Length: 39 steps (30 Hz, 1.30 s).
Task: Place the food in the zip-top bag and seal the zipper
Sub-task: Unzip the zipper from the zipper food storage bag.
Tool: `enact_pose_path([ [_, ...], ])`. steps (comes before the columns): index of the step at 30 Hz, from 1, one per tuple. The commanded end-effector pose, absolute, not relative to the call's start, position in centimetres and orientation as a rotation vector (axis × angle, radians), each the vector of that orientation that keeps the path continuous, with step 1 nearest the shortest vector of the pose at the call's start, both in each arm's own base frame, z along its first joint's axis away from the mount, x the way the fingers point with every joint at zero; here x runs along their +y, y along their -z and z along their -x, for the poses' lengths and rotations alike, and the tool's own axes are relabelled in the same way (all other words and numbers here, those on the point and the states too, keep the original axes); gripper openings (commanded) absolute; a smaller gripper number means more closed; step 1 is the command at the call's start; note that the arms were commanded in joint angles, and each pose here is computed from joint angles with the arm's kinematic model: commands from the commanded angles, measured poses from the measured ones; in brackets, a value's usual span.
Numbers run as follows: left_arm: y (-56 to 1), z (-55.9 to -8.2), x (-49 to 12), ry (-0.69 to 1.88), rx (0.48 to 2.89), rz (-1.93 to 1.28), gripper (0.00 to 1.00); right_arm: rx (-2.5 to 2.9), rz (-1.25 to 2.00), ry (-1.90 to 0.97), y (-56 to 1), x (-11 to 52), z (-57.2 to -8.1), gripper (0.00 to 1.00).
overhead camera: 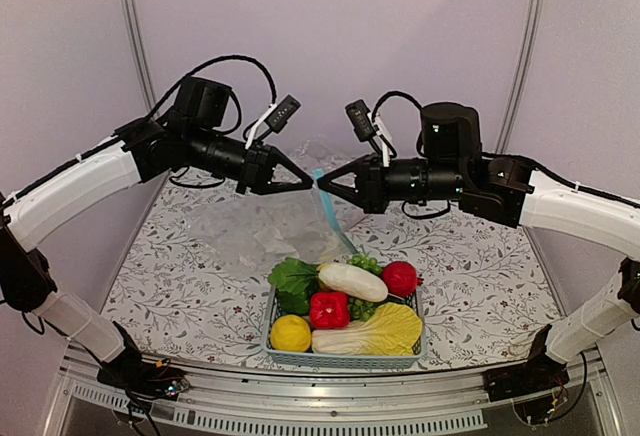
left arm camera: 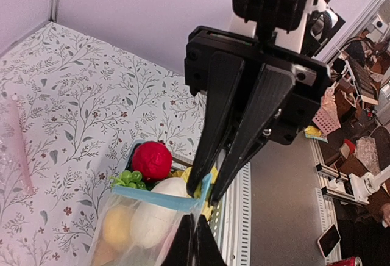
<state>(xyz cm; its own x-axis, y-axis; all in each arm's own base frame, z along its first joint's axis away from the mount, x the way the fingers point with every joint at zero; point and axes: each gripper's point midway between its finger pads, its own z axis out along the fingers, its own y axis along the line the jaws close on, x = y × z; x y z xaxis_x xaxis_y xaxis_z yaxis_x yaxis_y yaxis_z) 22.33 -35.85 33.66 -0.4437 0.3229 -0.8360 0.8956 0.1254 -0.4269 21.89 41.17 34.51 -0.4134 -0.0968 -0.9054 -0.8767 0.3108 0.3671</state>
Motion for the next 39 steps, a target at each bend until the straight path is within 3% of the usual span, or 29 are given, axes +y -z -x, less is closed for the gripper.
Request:
enact_pose_path([
  [1, -35.9, -23.7, -34.4, 1.280, 1.783, -1.096, 0.00, 1.826, 0.886, -1.148, -32.2, 41.0, -22.2, 0.05],
  [39, -38.9, -30.2, -26.4, 1.027, 1.776, -0.771, 0.00, 1.935, 0.841, -1.047, -28.3, 40.8, -23.7, 0.04],
])
